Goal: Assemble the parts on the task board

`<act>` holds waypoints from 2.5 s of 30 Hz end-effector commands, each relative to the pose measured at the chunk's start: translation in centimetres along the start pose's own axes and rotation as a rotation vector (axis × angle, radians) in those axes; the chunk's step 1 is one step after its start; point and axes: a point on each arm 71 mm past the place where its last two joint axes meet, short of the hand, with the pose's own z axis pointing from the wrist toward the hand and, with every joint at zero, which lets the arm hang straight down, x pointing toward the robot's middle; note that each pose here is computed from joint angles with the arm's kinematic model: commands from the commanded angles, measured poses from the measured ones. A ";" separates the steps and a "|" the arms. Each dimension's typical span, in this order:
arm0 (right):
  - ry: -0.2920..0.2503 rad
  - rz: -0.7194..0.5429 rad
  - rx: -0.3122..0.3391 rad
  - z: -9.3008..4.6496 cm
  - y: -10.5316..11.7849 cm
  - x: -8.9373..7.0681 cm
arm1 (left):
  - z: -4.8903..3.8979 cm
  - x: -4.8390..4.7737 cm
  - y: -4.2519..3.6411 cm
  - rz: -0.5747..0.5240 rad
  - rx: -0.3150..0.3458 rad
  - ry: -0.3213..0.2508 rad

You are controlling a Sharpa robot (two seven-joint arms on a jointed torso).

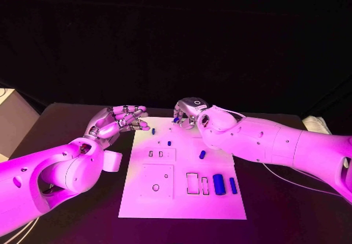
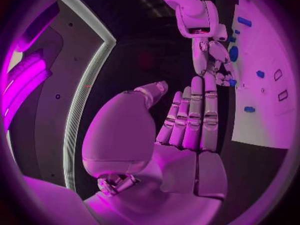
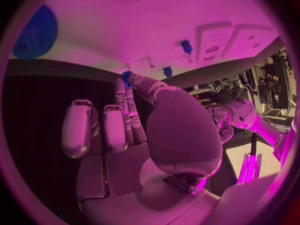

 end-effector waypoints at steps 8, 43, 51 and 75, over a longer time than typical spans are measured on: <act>0.006 -0.008 -0.018 0.2 0.4 0.3 | 0.13 0.43 -0.17 -0.014 0.008 0.026; 0.015 -0.004 -0.023 0.9 0.8 0.8 | 0.52 0.64 -0.23 -0.015 0.009 0.033; 0.012 0.005 -0.021 1.1 0.7 0.8 | 0.54 0.62 -0.20 -0.015 0.007 0.033; -0.025 0.059 -0.012 -0.7 -1.0 0.1 | 0.51 0.31 -0.16 -0.014 0.003 0.032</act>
